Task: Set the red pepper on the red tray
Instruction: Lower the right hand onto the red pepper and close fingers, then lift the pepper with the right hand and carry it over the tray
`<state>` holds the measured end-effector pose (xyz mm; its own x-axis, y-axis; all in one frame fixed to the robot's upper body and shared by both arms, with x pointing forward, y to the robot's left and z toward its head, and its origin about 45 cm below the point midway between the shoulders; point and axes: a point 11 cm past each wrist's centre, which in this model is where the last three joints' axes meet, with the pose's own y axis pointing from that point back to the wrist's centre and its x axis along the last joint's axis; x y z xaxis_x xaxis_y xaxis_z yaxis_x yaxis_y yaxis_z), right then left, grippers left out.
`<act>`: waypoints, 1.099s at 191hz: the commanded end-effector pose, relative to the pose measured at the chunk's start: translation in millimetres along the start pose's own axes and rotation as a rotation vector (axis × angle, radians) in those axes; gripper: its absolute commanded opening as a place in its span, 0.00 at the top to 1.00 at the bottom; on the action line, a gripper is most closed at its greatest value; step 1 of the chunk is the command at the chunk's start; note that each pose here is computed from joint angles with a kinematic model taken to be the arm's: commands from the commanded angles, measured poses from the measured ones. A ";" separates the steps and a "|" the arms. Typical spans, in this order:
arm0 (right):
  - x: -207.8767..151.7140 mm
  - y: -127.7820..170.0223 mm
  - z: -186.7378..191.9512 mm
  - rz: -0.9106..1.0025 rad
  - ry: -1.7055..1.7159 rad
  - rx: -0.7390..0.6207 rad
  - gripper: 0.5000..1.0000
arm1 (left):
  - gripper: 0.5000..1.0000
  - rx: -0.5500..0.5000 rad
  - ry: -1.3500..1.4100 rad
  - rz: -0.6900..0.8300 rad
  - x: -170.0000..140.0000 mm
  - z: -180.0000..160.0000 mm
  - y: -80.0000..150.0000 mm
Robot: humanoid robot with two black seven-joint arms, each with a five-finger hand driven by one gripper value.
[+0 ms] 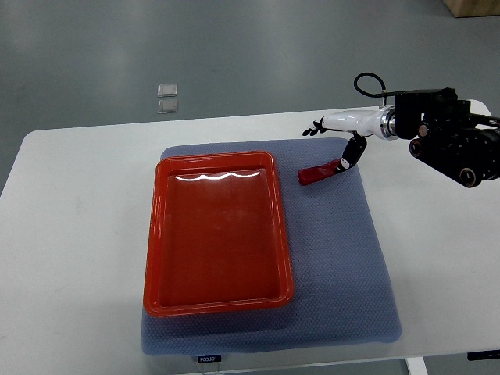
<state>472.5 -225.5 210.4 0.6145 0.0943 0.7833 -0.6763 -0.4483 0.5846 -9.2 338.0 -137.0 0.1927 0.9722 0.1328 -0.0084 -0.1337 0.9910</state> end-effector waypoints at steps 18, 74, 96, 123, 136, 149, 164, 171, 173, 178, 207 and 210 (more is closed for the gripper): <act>-8.2 -7.2 -5.5 -0.002 0.038 0.001 0.18 | 0.00 0.000 0.000 0.000 0.0 0.0 0.0; -15.7 -12.5 -8.0 -0.013 0.034 -0.002 0.21 | 0.00 0.000 0.000 0.000 0.0 0.0 0.0; -21.4 -15.0 -9.7 -0.022 0.029 -0.001 0.28 | 0.00 0.000 0.000 0.000 0.0 0.0 0.0; -25.9 -17.0 -10.6 -0.029 0.026 0.000 0.37 | 0.00 0.000 0.000 0.000 0.0 0.0 0.0; -28.6 -17.2 -9.4 -0.034 0.026 -0.003 0.38 | 0.00 0.000 0.000 0.000 0.0 0.0 0.0; -32.1 -17.5 -7.9 -0.036 0.035 -0.007 0.39 | 0.00 0.000 0.000 0.000 0.0 0.0 0.0; -33.4 -17.5 -5.6 -0.028 0.047 -0.014 0.40 | 0.00 0.000 0.000 0.000 0.0 0.0 0.0; -33.9 -17.4 -4.3 -0.026 0.052 -0.019 0.41 | 0.00 0.000 0.000 0.000 0.0 0.0 0.0; -34.0 -17.3 -3.7 -0.026 0.053 -0.020 0.41 | 0.00 0.000 0.000 0.000 0.0 0.0 0.0; -34.6 -17.4 -3.5 -0.027 0.057 -0.021 0.43 | 0.00 0.000 0.000 0.000 0.0 0.0 0.0; -32.9 -16.9 -3.4 -0.024 0.058 -0.019 0.55 | 0.00 0.000 0.000 0.000 0.0 0.0 0.0; -33.0 -16.5 -2.6 -0.025 0.058 -0.021 0.56 | 0.00 0.000 0.000 0.000 0.0 0.0 0.0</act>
<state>461.5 -217.7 174.0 0.6095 0.1564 0.7772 -0.6681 -0.4266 0.6097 -9.2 338.0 -136.9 0.1927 0.9722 0.1329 -0.0085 -0.1338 0.9910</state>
